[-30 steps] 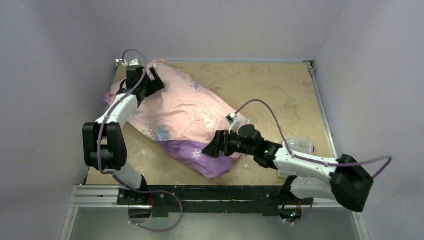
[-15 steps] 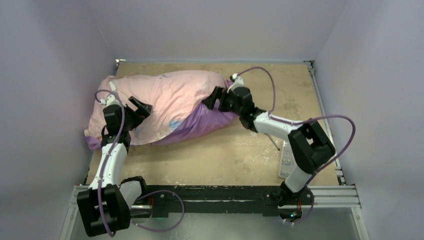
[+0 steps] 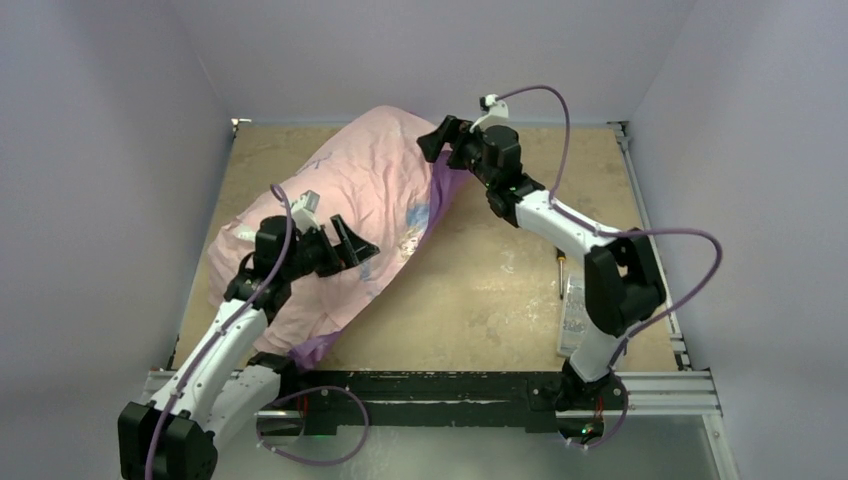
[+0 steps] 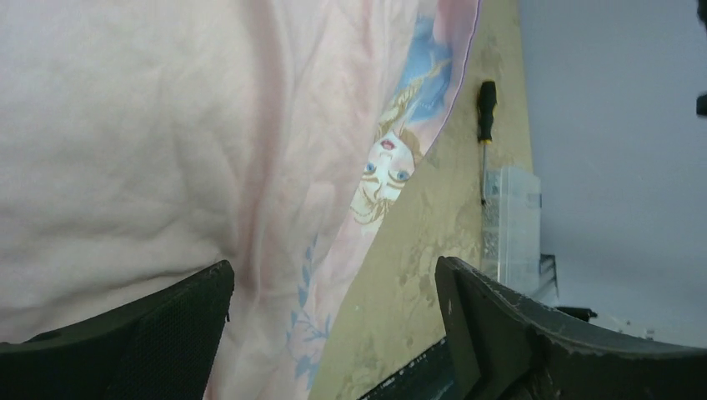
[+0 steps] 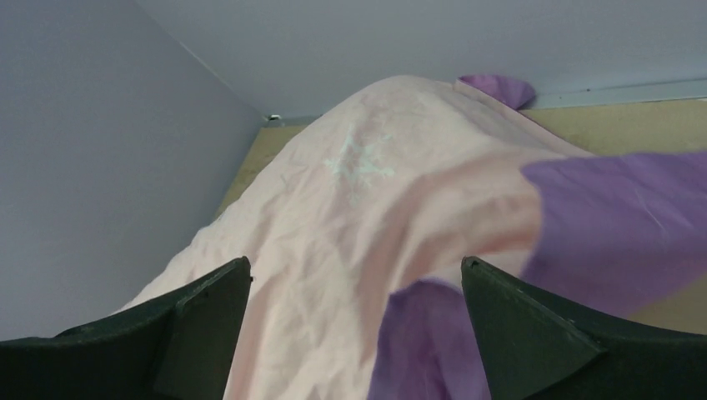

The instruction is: Remove the pillowcase from the pillow

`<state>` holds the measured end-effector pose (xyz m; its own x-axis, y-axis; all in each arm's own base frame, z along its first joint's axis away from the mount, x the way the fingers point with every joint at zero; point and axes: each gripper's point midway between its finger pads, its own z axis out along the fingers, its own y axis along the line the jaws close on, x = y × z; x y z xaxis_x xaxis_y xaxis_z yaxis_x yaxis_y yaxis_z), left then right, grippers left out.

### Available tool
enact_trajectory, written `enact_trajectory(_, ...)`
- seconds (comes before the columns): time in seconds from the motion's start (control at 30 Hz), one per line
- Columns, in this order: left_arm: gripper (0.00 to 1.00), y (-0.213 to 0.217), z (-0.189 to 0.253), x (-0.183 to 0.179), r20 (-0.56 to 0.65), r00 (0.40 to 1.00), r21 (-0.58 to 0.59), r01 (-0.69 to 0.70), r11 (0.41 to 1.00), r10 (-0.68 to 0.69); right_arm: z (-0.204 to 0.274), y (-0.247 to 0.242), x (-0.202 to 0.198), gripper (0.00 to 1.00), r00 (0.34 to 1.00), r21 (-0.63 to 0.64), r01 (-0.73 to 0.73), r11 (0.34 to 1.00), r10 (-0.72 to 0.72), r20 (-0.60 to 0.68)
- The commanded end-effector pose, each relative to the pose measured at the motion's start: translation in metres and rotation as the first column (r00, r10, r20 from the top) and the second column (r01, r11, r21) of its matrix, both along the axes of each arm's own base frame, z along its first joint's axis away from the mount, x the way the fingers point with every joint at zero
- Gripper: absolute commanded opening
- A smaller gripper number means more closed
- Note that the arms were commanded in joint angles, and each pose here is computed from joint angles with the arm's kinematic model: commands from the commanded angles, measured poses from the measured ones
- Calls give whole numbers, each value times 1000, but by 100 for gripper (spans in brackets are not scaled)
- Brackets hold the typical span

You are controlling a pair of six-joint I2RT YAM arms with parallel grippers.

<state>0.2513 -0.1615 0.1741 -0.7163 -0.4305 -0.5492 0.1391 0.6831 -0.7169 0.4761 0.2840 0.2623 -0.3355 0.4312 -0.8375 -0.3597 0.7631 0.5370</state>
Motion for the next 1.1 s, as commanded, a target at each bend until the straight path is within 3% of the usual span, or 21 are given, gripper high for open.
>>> enact_trajectory(0.0, 91, 44, 50, 23, 123, 982, 228, -169, 959, 143, 10, -28, -28, 99, 998, -45, 58, 997, -56, 37)
enact_trajectory(0.1, 95, 77, 78, 51, 227, 936, 336, -333, 881, 267, -21, -33, -60, 99, 1000, -65, 1, 998, -1, -12)
enact_trajectory(0.23, 99, 131, 89, 95, 302, 839, 423, -544, 725, 453, -59, -28, -105, 99, 989, -34, -129, 991, 126, -80)
enact_trajectory(0.37, 98, 175, 72, 137, 243, 788, 353, -615, 705, 566, -81, -10, -149, 99, 955, 51, -272, 961, 276, -105)
enact_trajectory(0.5, 98, 194, 31, 163, 134, 798, 378, -589, 715, 587, -86, 10, -174, 99, 916, 127, -379, 917, 391, -93)
enact_trajectory(0.63, 96, 177, -14, 160, -7, 858, 349, -480, 805, 514, -87, 27, -174, 99, 884, 153, -452, 879, 464, -53)
enact_trajectory(0.9, 91, 113, -49, 94, -120, 947, 160, -277, 947, 297, -103, 62, -125, 98, 850, 144, -515, 845, 526, -42)
enact_trajectory(1.07, 90, 40, -46, 41, -85, 990, 93, -102, 990, 110, -88, 42, -61, 99, 920, 109, -384, 917, 390, -36)
